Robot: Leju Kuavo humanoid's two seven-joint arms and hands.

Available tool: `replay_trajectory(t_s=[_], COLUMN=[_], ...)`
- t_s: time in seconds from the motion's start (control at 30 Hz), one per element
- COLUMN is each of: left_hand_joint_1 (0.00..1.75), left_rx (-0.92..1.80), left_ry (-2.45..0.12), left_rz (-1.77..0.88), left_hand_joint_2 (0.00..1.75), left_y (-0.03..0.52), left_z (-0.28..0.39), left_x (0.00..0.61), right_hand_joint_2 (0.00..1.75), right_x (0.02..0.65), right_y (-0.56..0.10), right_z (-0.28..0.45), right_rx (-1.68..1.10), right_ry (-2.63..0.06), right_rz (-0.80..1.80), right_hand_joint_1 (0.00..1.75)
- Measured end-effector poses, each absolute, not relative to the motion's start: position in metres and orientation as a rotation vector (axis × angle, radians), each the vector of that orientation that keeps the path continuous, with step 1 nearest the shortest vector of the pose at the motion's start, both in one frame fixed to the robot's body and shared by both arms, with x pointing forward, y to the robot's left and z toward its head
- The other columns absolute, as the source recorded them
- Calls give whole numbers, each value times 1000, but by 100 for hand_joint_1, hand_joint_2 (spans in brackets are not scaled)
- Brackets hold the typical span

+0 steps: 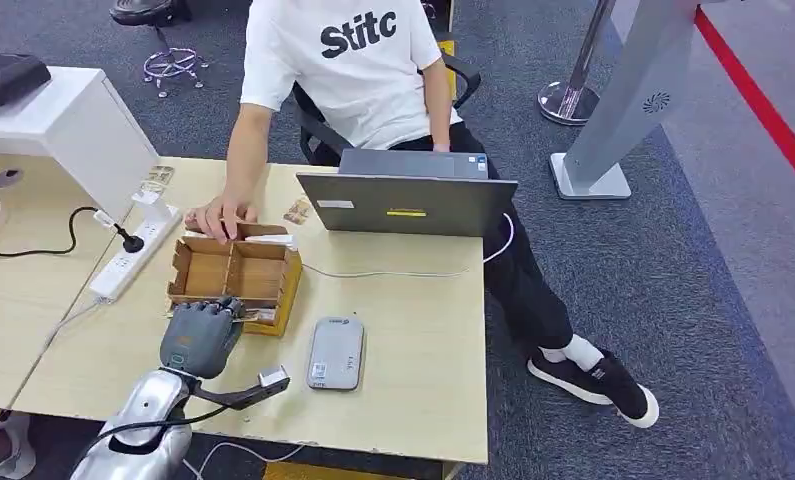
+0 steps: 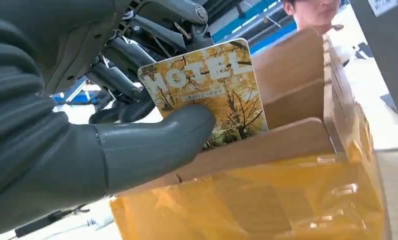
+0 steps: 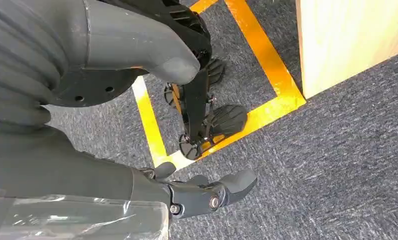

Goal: Pass the card to the sensor for recognition and then transmit it.

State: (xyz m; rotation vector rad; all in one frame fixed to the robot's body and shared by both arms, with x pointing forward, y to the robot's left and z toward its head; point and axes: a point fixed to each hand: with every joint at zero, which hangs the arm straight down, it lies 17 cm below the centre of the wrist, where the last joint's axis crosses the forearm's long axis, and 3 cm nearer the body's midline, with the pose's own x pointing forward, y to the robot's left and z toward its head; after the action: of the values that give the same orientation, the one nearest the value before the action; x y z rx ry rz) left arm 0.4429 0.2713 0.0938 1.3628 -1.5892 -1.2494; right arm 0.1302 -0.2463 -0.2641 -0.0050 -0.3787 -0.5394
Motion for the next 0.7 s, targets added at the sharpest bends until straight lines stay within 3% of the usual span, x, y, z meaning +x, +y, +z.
replay_trajectory(t_s=[0.33, 0.7], left_hand_joint_1=[175, 175], left_rx=[1472, 1572], left_ry=[-1746, -1816], left_rz=[-984, -914], left_hand_joint_2=[175, 175], left_y=[318, 330], left_z=[209, 263], left_x=[462, 460], right_hand_joint_2=[175, 175], right_x=[128, 128], right_y=[-248, -247], right_z=[-264, -264], right_rx=[-13, -9], right_ry=[-383, -382], right_rz=[-539, -534], right_hand_joint_1=[0, 0])
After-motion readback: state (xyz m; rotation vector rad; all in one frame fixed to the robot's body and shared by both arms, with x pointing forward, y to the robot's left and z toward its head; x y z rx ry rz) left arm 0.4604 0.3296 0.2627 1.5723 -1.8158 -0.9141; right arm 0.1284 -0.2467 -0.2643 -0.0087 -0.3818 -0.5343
